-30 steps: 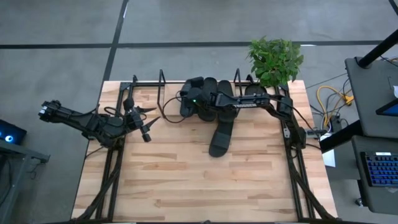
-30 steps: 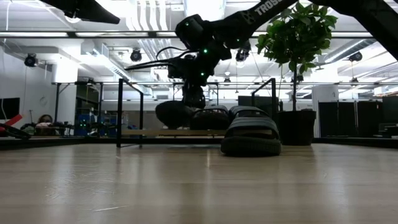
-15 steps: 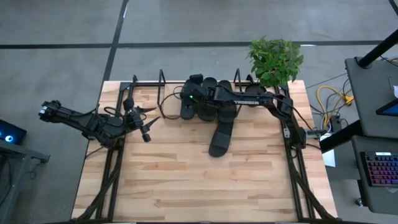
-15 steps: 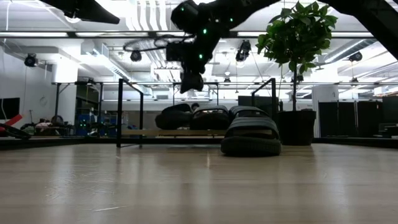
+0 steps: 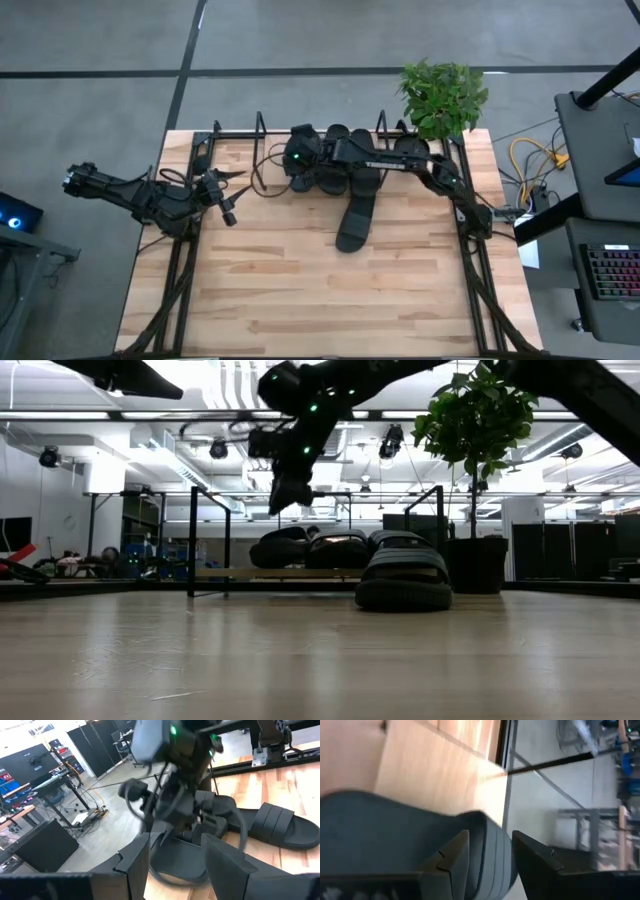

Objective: Pick and place slides into the shelf
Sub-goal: Put the top left black slides on the shelf

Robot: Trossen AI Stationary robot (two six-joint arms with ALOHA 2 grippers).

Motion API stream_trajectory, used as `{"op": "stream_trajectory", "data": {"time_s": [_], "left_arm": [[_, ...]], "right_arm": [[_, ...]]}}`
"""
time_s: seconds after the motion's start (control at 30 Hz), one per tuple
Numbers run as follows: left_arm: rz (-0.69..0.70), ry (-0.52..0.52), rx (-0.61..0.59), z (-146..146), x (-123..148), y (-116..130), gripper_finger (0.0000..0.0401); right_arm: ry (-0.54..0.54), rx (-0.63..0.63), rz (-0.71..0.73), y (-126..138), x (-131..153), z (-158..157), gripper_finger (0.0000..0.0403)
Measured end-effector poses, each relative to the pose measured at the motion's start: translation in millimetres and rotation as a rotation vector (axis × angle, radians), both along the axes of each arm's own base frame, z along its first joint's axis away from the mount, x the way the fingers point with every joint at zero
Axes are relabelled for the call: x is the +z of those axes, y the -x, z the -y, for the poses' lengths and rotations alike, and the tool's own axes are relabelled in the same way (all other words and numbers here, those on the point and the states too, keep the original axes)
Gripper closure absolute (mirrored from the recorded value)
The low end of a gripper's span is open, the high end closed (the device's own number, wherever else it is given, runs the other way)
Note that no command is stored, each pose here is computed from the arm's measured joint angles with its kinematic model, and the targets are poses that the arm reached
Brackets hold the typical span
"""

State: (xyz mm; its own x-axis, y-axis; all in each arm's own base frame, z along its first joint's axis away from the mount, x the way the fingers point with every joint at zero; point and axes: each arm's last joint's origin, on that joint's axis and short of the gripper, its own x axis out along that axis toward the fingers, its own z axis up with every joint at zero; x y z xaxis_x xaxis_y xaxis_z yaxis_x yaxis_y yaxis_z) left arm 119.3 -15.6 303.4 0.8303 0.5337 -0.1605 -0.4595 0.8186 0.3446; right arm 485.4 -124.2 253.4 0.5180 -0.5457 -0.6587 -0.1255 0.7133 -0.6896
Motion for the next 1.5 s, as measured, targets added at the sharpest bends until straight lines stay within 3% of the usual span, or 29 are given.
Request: {"op": "stream_trajectory", "data": {"time_s": [0.23,0.47,1.0,1.3,1.5], "left_arm": [[0.052,0.017,-0.003,-4.0,5.1,12.6,0.0239],[0.095,0.032,-0.004,-7.6,6.3,23.5,0.0239],[0.089,0.033,-0.010,-9.2,3.4,29.1,0.0239],[0.072,0.027,-0.010,-9.3,1.9,29.2,0.0239],[0.072,0.027,-0.010,-9.3,1.9,29.2,0.0239]], "right_arm": [[0.021,-0.014,-0.031,-11.4,-1.5,4.8,0.0264],[0.070,-0.011,-0.126,-19.6,-23.8,7.7,0.0264],[0.084,-0.093,-0.177,-9.4,-28.9,35.8,0.0267],[0.061,-0.070,-0.194,-7.7,-33.2,38.2,0.0303],[0.058,-0.078,-0.191,-7.3,-34.4,39.1,0.0380]]}}
